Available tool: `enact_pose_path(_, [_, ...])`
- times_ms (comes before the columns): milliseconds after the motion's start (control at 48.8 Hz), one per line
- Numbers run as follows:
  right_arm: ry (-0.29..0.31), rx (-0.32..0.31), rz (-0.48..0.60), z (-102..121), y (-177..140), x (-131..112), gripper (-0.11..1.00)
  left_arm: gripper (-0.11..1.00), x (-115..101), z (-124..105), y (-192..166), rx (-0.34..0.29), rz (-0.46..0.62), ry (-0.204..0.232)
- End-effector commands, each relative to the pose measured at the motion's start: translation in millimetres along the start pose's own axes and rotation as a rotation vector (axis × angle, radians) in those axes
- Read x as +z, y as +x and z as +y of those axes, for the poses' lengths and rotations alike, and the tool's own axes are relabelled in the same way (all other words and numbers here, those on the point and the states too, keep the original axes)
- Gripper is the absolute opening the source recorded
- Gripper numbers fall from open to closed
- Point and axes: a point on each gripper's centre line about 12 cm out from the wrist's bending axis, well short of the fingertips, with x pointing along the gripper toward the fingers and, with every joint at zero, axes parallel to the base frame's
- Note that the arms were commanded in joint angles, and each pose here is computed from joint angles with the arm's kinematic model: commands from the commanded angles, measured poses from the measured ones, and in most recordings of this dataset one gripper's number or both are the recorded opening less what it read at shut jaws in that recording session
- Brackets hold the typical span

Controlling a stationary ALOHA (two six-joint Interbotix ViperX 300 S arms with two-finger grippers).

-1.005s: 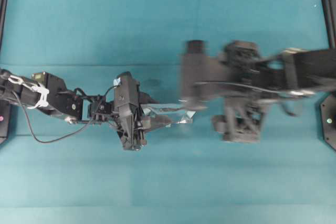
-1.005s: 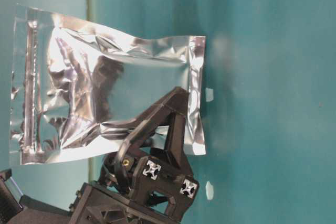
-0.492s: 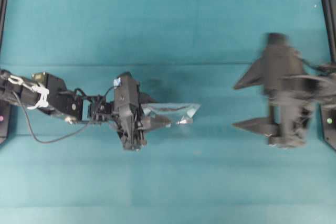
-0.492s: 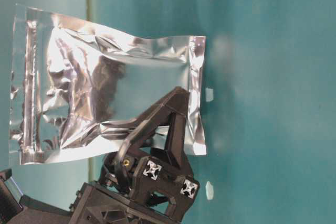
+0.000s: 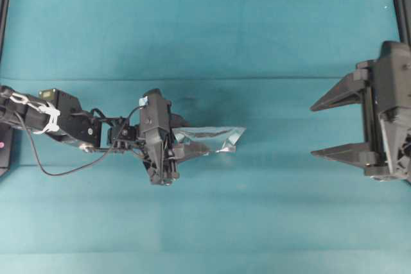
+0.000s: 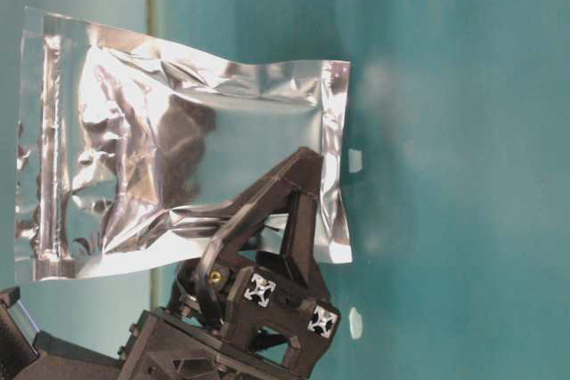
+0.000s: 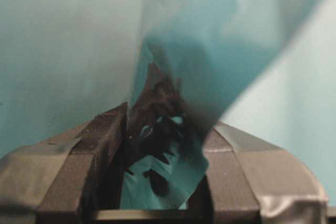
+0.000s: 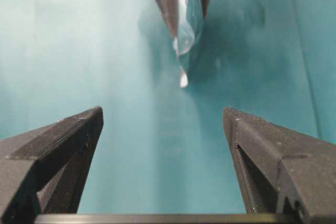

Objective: Hand over the silver zip bag and make it stand upright.

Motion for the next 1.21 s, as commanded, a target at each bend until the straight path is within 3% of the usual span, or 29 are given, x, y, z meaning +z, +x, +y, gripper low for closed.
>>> enact_pose_path(0, [0.015, 0.010, -0.035, 0.9, -5.6, 3.4, 0.91, 0.32, 4.0, -5.1, 0.4, -0.013, -0.013, 0.006])
enact_pose_path(1189, [0.025, 0.014, -0.043, -0.6, -6.2, -3.9, 0.89, 0.30, 3.7, -5.8, -0.1, -0.015, -0.011, 0.009])
